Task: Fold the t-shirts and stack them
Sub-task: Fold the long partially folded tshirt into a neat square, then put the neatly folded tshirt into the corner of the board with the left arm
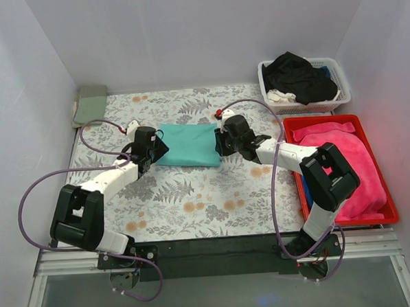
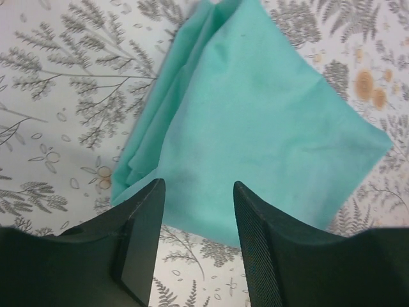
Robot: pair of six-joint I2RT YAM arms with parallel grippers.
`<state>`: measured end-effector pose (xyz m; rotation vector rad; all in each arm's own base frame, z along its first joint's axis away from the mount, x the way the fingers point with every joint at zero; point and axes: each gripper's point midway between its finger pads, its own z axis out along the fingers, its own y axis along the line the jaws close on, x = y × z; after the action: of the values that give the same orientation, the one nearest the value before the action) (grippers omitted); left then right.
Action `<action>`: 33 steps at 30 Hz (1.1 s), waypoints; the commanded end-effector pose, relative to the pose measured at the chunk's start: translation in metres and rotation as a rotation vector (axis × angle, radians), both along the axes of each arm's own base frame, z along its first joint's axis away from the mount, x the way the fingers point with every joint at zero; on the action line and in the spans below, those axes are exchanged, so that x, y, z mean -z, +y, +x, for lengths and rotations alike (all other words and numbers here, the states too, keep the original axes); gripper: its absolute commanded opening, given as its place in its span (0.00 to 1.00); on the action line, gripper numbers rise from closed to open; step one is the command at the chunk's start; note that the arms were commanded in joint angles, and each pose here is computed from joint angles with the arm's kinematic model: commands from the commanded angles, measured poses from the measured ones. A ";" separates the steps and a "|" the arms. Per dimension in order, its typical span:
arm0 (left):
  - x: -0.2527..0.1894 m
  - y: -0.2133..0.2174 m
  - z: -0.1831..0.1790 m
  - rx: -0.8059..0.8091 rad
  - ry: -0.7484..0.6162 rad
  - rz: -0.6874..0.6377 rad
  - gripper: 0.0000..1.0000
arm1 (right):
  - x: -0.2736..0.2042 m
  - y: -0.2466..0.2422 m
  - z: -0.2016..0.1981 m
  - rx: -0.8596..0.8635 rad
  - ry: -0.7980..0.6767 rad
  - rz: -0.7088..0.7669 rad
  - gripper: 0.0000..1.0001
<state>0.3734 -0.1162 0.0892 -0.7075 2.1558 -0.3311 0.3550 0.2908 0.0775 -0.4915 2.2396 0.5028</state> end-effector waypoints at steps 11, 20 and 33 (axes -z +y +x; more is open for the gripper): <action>-0.030 -0.054 0.041 0.224 -0.067 -0.047 0.49 | -0.066 0.002 0.012 0.042 -0.144 0.044 0.33; -0.010 -0.019 0.032 0.090 -0.037 0.064 0.54 | -0.059 -0.001 0.007 0.037 -0.127 0.038 0.34; 0.045 0.008 0.059 0.229 0.125 -0.020 0.55 | -0.042 -0.009 0.001 0.055 -0.096 0.006 0.34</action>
<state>0.4252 -0.0923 0.0447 -0.6233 2.2990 -0.3207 0.3544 0.2845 0.1155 -0.4577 2.1654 0.4626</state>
